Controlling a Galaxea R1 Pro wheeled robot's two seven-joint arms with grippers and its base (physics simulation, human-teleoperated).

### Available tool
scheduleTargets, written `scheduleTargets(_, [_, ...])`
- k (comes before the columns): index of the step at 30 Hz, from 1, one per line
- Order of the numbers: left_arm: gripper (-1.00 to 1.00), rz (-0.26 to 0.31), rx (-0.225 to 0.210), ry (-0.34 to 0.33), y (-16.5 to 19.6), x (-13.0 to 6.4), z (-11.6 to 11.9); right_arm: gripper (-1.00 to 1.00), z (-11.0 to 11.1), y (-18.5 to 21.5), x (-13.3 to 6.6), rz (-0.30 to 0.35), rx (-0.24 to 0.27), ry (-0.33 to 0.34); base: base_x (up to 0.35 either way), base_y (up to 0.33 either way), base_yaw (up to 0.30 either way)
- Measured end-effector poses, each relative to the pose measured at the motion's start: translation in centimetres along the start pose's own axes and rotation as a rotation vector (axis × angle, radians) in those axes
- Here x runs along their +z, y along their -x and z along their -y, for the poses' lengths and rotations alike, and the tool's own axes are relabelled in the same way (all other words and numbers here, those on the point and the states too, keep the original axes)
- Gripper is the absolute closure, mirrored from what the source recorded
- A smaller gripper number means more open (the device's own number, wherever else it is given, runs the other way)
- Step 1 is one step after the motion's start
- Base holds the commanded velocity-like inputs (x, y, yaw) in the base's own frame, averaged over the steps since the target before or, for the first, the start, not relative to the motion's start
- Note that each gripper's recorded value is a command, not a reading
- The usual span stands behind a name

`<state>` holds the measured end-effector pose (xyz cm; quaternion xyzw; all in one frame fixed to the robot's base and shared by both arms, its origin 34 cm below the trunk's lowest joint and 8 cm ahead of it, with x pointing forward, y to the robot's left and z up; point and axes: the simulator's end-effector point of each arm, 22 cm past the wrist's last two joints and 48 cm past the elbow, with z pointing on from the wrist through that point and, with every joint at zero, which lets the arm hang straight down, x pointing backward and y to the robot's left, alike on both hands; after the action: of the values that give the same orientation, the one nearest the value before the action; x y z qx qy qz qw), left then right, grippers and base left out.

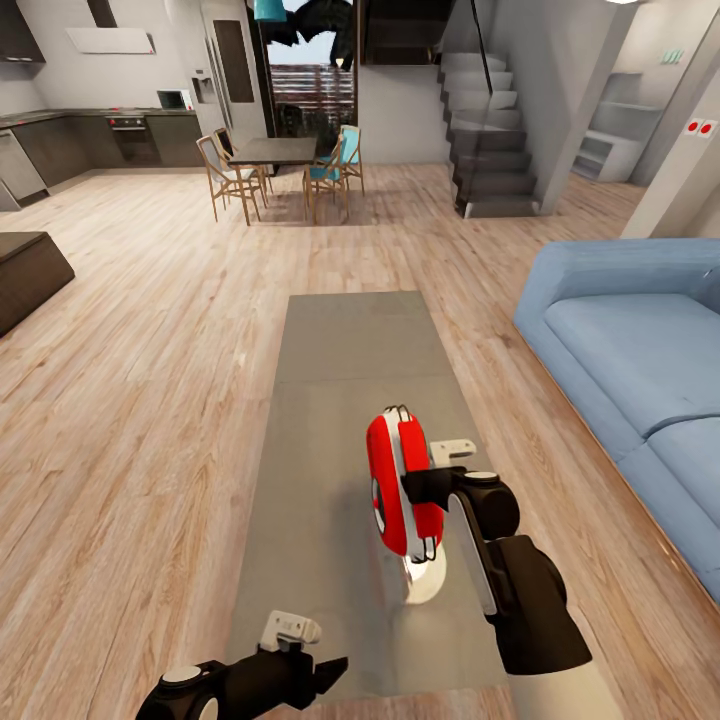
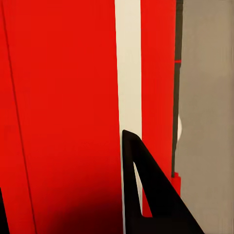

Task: Turn on the radio receiver that's on the table in the living room.

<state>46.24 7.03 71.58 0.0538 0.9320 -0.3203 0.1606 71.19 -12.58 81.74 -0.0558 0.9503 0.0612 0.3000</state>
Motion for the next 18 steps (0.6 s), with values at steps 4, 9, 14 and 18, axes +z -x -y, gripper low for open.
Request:
scheduleTargets(4, [-1.00, 0.003, 0.001, -0.054, 0.1, -0.1, 1.1, 1.00, 0.4, -0.1, 0.0, -0.001, -0.002, -0.002, 0.000, 0.000, 0.000])
scheduleTargets(9, [-1.00, 0.012, 0.006, -0.096, 0.3, -0.2, 2.0, 1.00, 2.0, -0.4, 0.1, -0.005, -0.025, -0.032, 0.000, 0.000, 0.000])
scheduleTargets(14, [-1.00, 0.024, 0.011, -0.112, 0.7, -0.3, 2.4, 1.00, 1.8, -0.8, 0.1, -0.010, -0.080, -0.018, 0.000, 0.000, 0.000])
scheduleTargets(18, [-1.00, 0.032, 0.007, -0.155, 1.0, -0.4, 3.4, 1.00, 0.6, -2.6, 0.2, -0.044, -0.200, 0.082, 0.000, 0.000, 0.000])
